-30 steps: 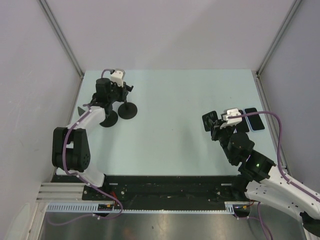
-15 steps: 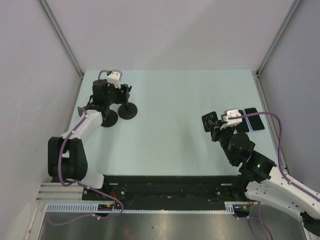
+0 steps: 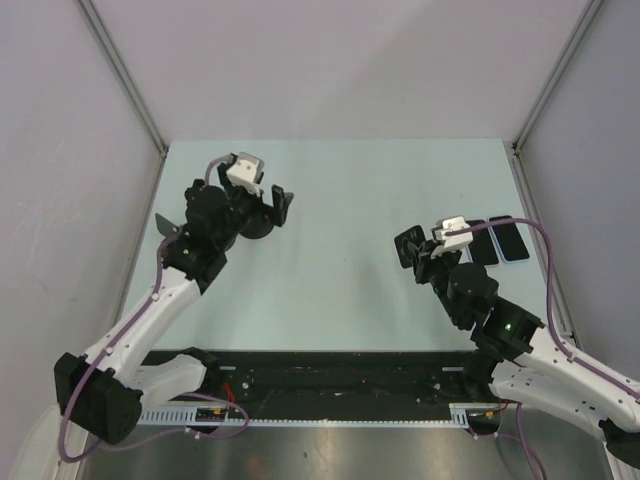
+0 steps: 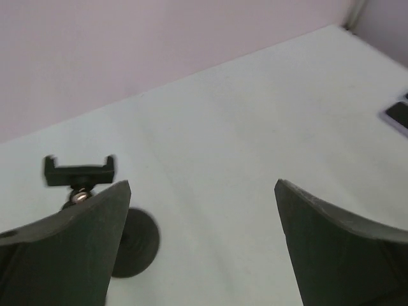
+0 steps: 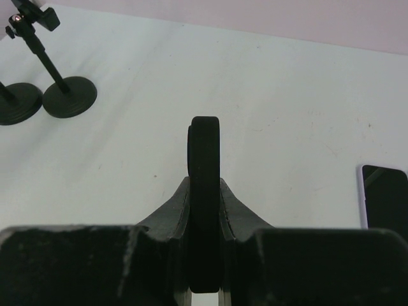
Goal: Remove the phone from the phone stand
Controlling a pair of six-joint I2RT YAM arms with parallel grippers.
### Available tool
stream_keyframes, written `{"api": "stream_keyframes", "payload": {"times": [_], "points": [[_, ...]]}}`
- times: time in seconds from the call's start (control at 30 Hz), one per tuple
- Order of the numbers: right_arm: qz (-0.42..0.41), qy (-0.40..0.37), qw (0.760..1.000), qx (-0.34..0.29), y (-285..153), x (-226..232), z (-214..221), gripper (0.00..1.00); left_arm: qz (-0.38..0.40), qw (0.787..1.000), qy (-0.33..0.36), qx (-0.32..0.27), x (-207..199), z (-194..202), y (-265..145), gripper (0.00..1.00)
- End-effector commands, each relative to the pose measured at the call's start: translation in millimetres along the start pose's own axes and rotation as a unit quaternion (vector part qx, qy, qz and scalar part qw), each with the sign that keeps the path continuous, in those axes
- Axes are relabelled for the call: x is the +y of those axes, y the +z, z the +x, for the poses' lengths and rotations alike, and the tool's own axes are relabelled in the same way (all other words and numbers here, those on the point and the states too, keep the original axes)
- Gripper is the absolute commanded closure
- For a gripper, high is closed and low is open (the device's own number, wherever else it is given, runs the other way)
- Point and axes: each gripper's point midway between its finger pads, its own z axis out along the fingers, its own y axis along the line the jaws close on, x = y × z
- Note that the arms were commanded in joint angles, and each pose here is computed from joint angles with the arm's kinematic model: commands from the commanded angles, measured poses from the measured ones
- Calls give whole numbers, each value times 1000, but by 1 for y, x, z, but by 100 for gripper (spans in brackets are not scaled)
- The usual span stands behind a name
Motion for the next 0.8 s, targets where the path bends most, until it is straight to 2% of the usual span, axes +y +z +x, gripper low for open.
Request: {"api": "stream_keyframes", "payload": {"times": [0.0,0.13,0.23,0.43,0.63,0.67,0.77], "points": [[-20,64,997,-42,-1,12,-38,100,40,999,14,-29,-54,-8,-17,0],[-24,81,996,-33,-2,16,-44,100,87,994,42,-53,-106,-9,-29,0],[-25,89,996,-16,0,19,-42,100,146,984,84,-65,-167,0,-43,0],[-14,131,991,-2,-1,20,-48,100,192,966,144,-92,-236,13,-57,0],[-22,165,986,16,-1,25,-47,100,193,961,173,-94,-281,25,-42,0],[-23,167,986,19,-1,25,-46,100,193,959,188,-85,-288,37,-36,0],[-29,186,982,26,-2,28,-45,100,160,962,202,-94,-301,37,-26,0]]}}
